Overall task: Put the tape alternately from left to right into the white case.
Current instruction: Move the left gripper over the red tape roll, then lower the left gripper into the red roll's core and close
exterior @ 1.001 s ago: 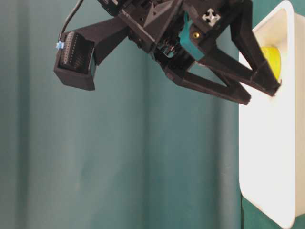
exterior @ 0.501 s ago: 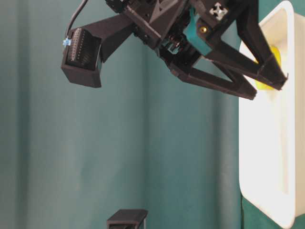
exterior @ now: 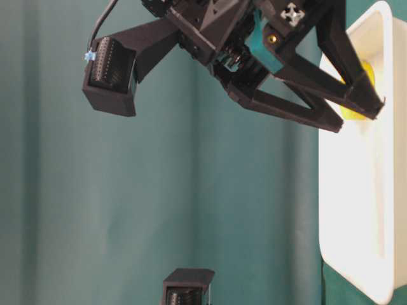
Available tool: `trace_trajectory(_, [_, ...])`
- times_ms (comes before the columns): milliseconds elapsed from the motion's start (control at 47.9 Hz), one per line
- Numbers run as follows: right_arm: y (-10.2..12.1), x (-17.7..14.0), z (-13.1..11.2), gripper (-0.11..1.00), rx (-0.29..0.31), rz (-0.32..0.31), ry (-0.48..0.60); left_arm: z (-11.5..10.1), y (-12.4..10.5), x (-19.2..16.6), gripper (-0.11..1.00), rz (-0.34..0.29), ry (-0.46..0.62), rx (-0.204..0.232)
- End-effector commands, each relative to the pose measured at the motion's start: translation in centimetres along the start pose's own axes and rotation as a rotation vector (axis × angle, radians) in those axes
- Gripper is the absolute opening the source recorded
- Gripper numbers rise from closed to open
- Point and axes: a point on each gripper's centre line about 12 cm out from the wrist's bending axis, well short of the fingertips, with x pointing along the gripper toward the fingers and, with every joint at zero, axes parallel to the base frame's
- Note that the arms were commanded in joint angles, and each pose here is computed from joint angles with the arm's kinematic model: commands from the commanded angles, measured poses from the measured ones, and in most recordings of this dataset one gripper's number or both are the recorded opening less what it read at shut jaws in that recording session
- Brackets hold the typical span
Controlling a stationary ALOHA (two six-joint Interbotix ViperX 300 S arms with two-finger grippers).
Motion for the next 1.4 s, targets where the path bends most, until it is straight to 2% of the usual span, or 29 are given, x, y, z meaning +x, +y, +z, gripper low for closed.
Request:
trace_trajectory(0, [0.2,-0.8,1.1,0.80,-0.004,0.006,-0.047,1.1,-0.4,-0.4,0.51,-0.009,-0.036,0.007])
trace_trajectory(772, [0.2,-0.5,0.9,0.80,-0.005,0.010,-0.053,-0.1,0.0,3.3,0.50,0.012,0.055,0.012])
trace_trajectory(1252, [0.2,-0.5,1.0,0.80,-0.005,0.011,-0.062,-0.8,0.6,4.3,0.50,0.026,0.092,-0.003])
trace_trajectory(1377, [0.2,-0.5,1.0,0.80,-0.005,0.012,-0.062,-0.8,0.6,4.3,0.45,0.027,0.095,-0.003])
